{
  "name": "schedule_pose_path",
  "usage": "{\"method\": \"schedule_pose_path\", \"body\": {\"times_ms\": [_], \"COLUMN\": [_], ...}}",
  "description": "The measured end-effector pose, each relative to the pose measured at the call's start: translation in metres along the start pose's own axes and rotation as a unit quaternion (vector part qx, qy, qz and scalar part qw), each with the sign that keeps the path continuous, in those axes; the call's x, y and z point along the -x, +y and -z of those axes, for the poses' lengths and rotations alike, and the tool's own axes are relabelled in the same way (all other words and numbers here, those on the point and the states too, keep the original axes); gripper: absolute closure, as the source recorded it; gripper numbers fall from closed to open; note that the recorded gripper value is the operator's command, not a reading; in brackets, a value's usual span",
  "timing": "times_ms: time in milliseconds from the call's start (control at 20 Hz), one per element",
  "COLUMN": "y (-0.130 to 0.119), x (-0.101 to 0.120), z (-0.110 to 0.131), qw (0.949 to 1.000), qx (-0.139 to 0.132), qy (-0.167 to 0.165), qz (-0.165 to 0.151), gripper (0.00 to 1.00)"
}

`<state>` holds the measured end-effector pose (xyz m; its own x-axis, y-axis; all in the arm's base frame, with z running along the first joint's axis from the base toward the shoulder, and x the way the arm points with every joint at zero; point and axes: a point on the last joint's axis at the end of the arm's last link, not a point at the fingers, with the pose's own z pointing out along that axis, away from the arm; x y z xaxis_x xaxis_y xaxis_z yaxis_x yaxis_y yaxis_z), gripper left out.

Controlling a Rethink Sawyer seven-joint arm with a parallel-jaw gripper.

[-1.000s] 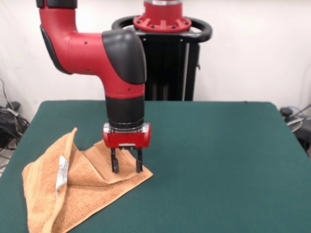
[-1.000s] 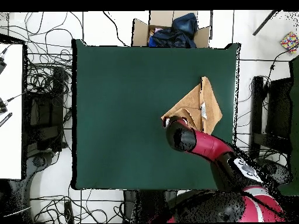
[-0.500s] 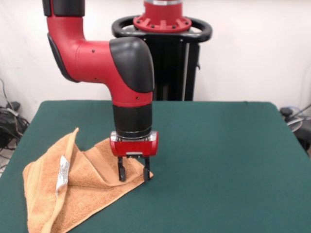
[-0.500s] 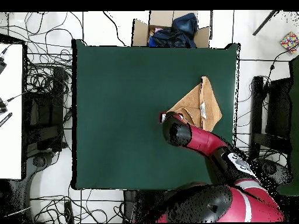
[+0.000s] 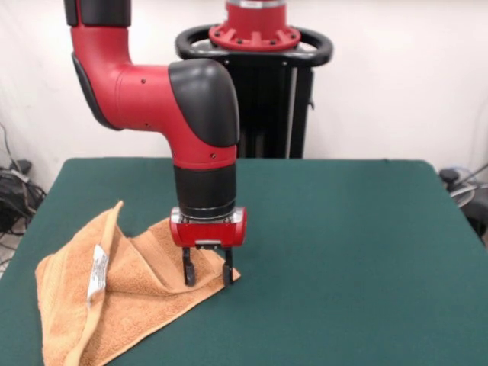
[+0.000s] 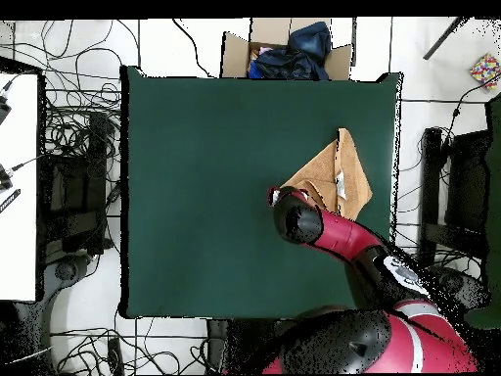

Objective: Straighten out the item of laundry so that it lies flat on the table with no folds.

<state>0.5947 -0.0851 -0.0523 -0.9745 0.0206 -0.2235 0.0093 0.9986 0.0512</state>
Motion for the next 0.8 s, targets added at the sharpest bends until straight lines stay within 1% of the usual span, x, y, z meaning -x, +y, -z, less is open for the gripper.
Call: {"method": "schedule_pose_path", "body": {"times_ms": [400,800], "y": [-0.007,-0.029], "x": [0.000,-0.006], "z": [0.003,0.018], "qw": [1.0000,0.9986], "qx": [-0.001,0.010], "qy": [0.003,0.048], "qz": [-0.005,-0.021], "gripper": [0.00,0.00]}}
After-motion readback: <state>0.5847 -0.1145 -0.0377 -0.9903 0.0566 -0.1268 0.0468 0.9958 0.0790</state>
